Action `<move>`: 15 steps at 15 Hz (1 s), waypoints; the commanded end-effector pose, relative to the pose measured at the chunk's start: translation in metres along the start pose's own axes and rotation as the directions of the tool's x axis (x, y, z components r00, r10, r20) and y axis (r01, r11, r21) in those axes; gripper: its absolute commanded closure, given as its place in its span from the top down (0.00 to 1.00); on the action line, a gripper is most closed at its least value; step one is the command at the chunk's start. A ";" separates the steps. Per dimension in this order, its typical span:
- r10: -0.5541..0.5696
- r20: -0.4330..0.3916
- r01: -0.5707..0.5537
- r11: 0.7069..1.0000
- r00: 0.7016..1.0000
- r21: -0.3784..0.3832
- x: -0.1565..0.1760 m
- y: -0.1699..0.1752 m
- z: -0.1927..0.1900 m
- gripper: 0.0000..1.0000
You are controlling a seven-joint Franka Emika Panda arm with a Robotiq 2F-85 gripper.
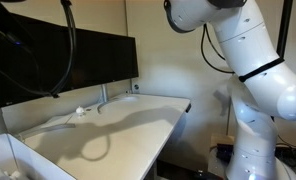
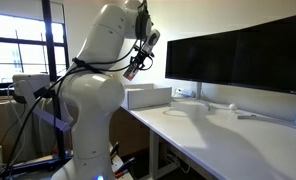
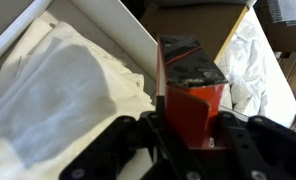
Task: Put the small box into the white box
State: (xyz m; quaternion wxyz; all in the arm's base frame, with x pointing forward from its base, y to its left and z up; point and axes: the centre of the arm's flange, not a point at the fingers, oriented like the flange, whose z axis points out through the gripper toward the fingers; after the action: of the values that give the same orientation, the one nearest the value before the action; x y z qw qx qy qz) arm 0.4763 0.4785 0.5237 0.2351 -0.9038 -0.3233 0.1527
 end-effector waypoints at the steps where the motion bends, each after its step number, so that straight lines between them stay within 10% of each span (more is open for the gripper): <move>1: 0.000 0.000 0.000 1.000 1.000 0.000 0.000 0.000 0.000 0.37; 8: 0.000 0.000 0.000 1.000 1.000 0.000 0.000 0.000 0.000 0.37; 9: 0.000 0.000 0.000 1.000 1.000 0.000 0.000 0.000 0.000 0.12; 10: -0.013 0.008 0.013 1.000 1.000 0.000 0.000 0.000 -0.001 0.62; 15: -0.005 0.006 0.005 1.000 1.000 -0.008 -0.001 0.000 0.001 0.89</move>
State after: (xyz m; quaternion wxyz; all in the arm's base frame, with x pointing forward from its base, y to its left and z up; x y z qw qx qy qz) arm 0.4766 0.4791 0.5211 0.2345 -0.9037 -0.3232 0.1546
